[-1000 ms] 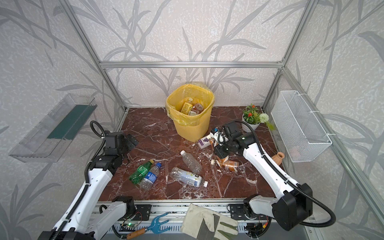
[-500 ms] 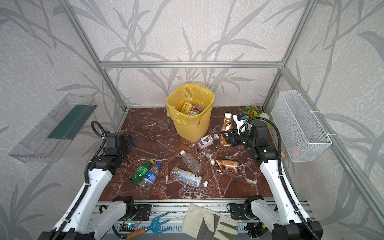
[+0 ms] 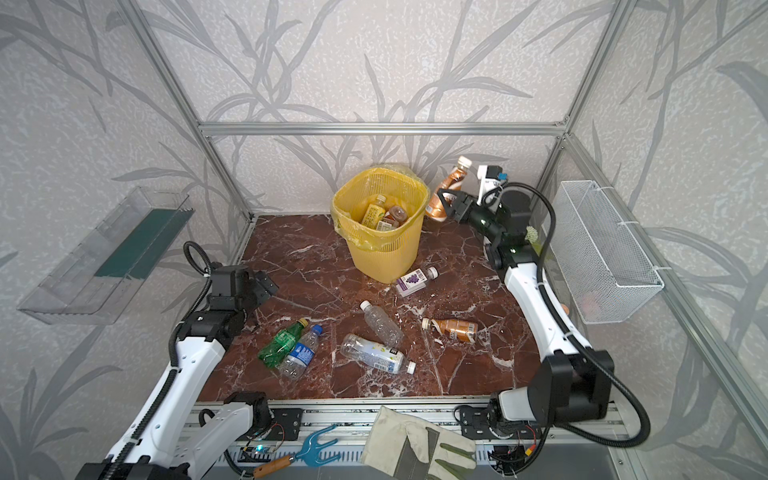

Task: Throw the plastic bottles in the bin
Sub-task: 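Carry the Nescafe bottle over the yellow bin with the right gripper and release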

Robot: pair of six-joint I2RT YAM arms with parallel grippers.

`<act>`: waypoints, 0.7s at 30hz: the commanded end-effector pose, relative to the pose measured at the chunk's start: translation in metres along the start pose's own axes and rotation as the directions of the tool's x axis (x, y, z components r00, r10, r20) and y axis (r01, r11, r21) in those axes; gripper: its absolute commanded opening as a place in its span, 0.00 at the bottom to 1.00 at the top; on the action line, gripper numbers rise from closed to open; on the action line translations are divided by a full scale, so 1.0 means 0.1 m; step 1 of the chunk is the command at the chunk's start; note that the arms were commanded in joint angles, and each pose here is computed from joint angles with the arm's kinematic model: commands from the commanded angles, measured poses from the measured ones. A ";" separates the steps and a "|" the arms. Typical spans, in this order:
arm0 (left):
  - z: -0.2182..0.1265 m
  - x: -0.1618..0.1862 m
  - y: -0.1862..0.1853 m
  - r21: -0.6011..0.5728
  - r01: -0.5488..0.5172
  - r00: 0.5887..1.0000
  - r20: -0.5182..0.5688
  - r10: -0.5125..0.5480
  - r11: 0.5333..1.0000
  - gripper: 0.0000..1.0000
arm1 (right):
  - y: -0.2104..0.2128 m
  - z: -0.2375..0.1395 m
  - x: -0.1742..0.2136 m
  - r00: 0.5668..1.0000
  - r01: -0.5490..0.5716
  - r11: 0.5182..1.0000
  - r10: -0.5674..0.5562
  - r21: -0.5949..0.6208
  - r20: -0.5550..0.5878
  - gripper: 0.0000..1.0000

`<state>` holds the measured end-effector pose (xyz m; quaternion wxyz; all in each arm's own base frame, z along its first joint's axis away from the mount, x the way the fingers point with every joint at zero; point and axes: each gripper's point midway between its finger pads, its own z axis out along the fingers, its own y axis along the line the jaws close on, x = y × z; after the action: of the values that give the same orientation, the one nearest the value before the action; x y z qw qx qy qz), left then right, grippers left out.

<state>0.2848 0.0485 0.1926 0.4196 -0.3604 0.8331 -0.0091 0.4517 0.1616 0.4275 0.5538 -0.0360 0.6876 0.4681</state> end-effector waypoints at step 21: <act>-0.19 -0.01 0.24 -0.095 0.100 0.995 0.006 -0.100 0.990 0.99 | 0.28 -0.49 -0.16 0.984 0.174 0.982 -0.176 0.080 0.019 0.99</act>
<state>0.2709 0.0538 0.2003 0.4005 -0.3891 0.8295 0.0037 0.4216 0.1388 0.4525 0.5733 -0.0453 0.7083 0.4094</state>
